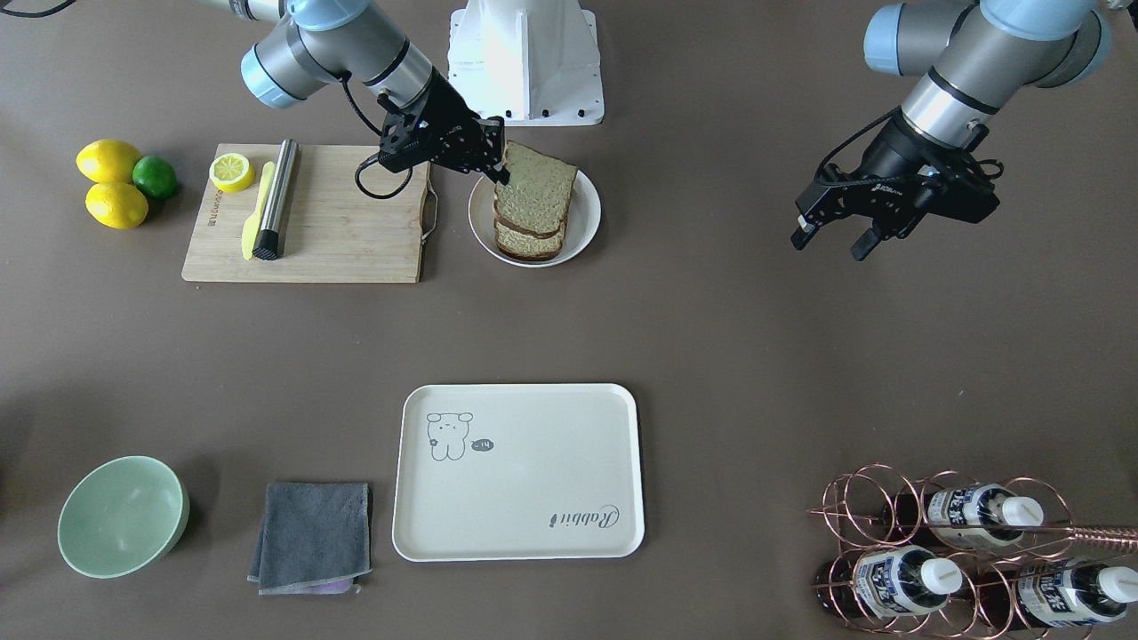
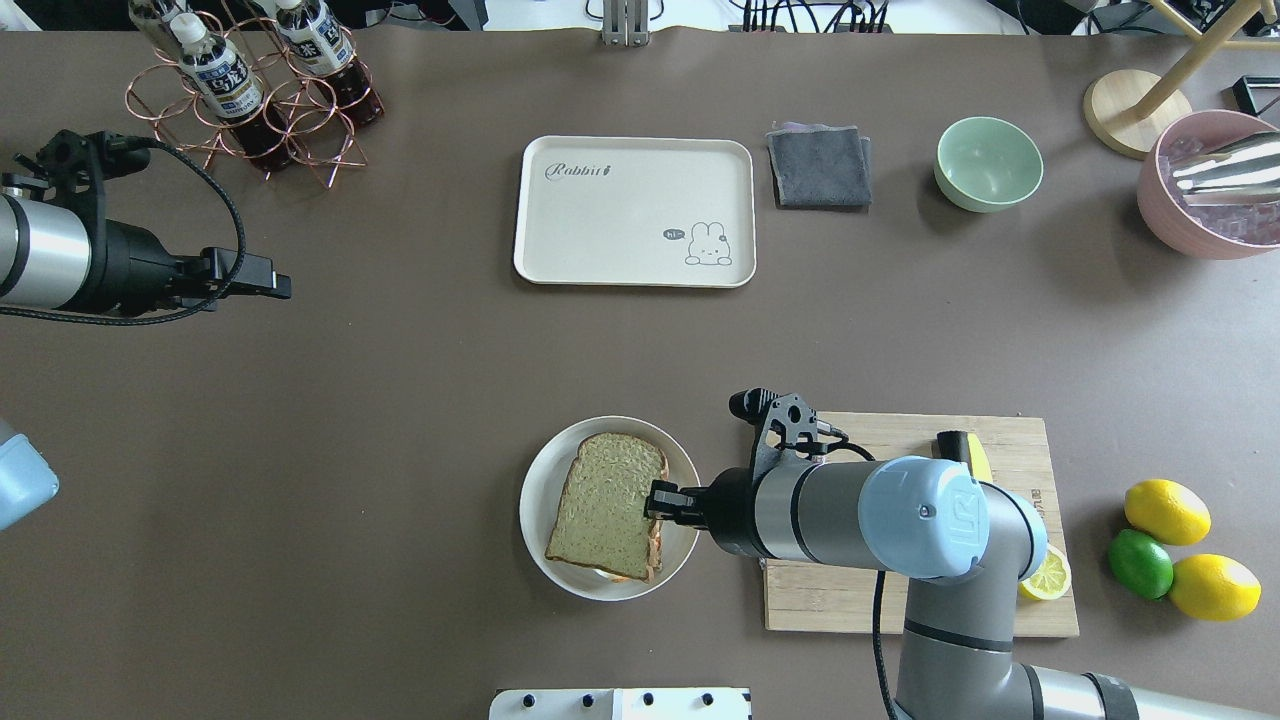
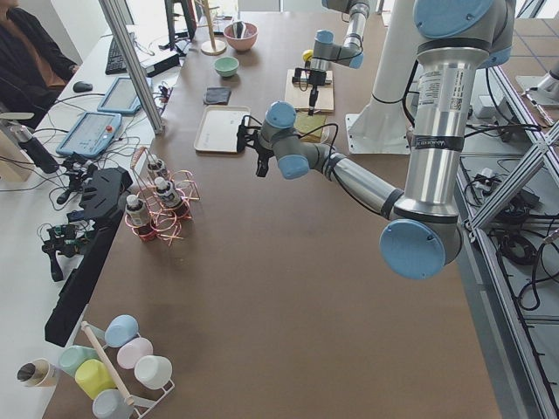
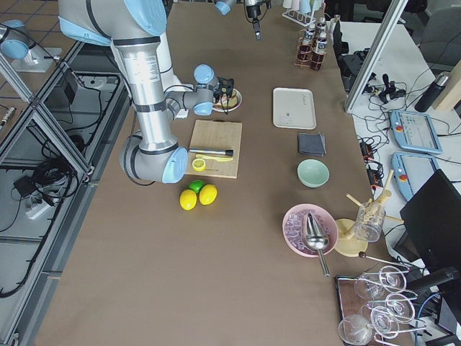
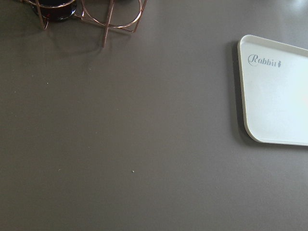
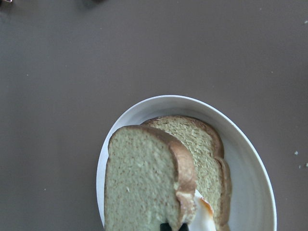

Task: Make sandwich and place on tray
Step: 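Lift the bread slice and lay it on the egg-topped bread on the plate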

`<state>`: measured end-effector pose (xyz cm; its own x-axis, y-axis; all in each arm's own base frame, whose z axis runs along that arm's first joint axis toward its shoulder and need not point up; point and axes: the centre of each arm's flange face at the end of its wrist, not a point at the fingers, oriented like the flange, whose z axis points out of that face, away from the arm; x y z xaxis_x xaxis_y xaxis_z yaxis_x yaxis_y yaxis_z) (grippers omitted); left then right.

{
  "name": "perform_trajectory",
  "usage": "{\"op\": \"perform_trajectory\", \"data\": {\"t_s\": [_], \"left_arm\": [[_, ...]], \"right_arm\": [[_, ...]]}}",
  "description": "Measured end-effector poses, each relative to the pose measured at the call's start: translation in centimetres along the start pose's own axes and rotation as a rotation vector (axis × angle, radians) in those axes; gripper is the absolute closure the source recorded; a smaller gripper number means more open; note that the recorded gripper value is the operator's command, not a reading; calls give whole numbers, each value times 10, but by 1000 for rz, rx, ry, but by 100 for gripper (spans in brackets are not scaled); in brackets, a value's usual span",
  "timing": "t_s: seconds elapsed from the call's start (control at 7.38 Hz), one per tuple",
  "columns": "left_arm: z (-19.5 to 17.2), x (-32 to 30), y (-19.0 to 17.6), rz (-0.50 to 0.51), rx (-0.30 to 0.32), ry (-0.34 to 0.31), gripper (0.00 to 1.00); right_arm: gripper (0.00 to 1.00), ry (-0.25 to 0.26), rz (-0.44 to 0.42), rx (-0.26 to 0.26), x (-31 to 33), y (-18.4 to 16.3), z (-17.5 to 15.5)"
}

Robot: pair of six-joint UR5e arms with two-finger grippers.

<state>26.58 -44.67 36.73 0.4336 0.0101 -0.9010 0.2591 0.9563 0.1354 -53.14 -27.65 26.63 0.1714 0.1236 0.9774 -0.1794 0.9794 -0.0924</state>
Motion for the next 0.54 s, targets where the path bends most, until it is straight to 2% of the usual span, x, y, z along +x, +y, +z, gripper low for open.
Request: {"op": "perform_trajectory", "data": {"t_s": [0.14,0.27,0.41,0.54], "left_arm": [[1,-1,-1,-1,0,-1,3],[3,-1,-2,-1,0,-1,3],[5,-1,-3,-1,0,-2,3],[5,0,-4,-1,1,-1,3]], "right_arm": [[94,8,1,2,1,-1,6],[22,16,1,4,4,-1,10],[1,21,0,6,6,-3,12],[1,24,0,9,7,-4,12]]}}
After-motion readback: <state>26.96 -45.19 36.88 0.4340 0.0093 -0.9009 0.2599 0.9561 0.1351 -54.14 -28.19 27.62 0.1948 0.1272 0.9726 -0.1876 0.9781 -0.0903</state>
